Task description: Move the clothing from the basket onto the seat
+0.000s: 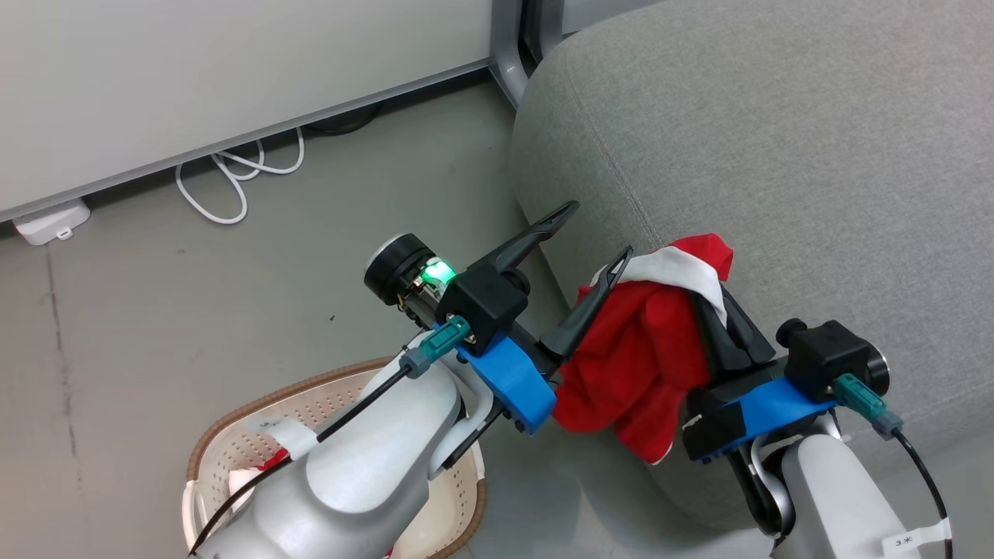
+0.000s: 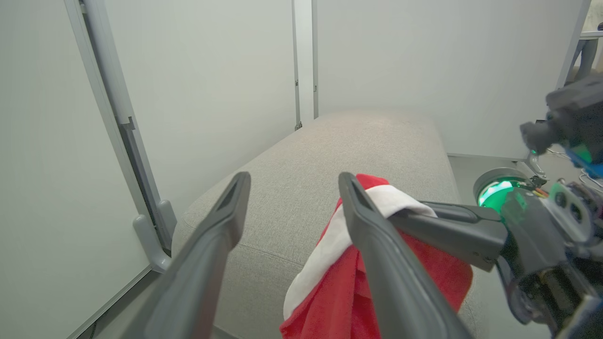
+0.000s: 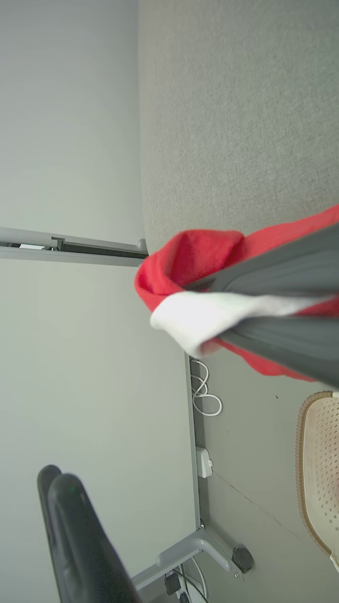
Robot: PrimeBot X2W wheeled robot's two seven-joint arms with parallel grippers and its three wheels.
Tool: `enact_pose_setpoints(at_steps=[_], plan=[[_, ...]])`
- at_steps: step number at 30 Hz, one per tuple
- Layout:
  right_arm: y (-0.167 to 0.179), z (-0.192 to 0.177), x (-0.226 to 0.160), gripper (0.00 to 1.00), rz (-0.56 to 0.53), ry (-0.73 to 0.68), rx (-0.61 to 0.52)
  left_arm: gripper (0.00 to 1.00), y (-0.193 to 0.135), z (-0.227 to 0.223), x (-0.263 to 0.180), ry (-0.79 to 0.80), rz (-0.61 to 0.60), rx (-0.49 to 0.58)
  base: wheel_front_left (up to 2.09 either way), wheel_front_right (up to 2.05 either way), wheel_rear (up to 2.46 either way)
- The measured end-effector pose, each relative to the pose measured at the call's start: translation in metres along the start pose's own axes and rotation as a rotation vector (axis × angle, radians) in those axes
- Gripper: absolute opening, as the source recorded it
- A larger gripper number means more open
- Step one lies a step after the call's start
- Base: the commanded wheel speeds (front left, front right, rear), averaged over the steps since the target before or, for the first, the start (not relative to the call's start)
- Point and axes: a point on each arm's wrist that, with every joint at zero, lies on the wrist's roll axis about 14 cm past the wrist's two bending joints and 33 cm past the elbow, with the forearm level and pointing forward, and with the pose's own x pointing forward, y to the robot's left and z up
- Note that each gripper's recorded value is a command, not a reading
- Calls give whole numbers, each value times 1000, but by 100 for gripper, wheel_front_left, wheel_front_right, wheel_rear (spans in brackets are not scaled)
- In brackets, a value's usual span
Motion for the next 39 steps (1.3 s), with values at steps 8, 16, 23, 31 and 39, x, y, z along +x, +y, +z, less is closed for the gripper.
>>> enact_pose_setpoints(at_steps=[8, 16, 23, 31, 39], plan=[[-12, 5, -3, 0, -39, -16, -1, 100, -2, -1, 5, 1, -18, -1, 0, 0, 0], [-29, 39, 16, 0, -76, -120, -35, 100, 10, -5, 3, 1, 11, -2, 0, 0, 0], [-71, 108, 57, 0, -150, -308, -131, 100, 31, -21, 3, 4, 40, -27, 0, 0, 0], [-114, 171, 103, 0, -232, -486, -249, 100, 65, -55, 3, 26, 66, -49, 0, 0, 0], [-160, 187, 142, 0, -323, -539, -349, 100, 100, -95, -4, 52, 112, -77, 0, 0, 0]])
